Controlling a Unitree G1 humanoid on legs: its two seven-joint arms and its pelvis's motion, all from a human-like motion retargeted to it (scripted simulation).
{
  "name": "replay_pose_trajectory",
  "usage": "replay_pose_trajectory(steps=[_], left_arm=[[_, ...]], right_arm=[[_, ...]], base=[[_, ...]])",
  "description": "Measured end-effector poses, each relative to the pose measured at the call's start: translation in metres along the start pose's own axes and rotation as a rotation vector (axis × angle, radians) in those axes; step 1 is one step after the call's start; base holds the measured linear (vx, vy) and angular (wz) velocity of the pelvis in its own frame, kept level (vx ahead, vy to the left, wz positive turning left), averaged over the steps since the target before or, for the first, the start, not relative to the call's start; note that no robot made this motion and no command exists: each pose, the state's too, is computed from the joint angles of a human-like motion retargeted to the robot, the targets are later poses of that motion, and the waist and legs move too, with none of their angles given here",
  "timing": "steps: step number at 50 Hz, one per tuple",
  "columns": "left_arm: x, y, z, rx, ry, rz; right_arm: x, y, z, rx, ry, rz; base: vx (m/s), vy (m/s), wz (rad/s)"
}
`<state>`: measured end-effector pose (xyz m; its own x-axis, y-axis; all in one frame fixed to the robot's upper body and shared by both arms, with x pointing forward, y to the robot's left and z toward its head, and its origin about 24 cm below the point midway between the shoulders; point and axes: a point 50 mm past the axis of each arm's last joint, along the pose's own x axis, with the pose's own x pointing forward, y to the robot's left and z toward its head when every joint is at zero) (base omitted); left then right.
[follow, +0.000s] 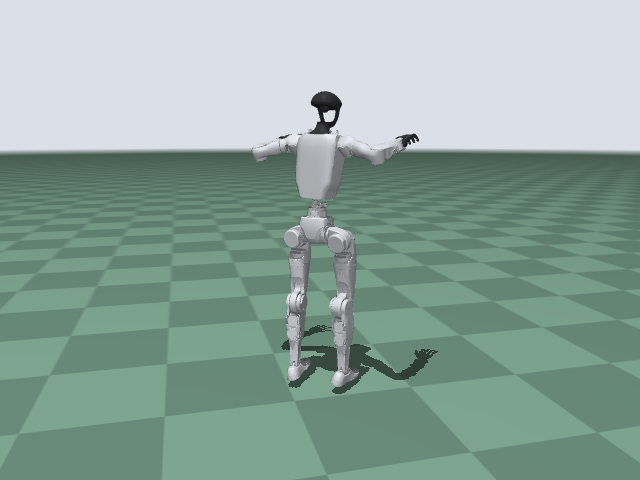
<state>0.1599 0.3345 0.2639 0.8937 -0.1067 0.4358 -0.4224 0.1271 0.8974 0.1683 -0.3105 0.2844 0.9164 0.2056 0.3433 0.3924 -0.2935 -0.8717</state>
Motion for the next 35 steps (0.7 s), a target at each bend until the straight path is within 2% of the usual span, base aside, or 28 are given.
replay_pose_trajectory(steps=[11,35], left_arm=[[-0.009,0.014,-0.002,0.02,0.031,0.015],[-0.021,0.015,-0.009,-0.001,0.089,0.012]], right_arm=[[0.005,-0.011,-0.004,-0.018,-0.005,0.002],[0.01,0.0,-0.014,0.011,0.021,0.076]], base=[[0.03,-0.01,0.81],[0.03,-0.07,0.22]])
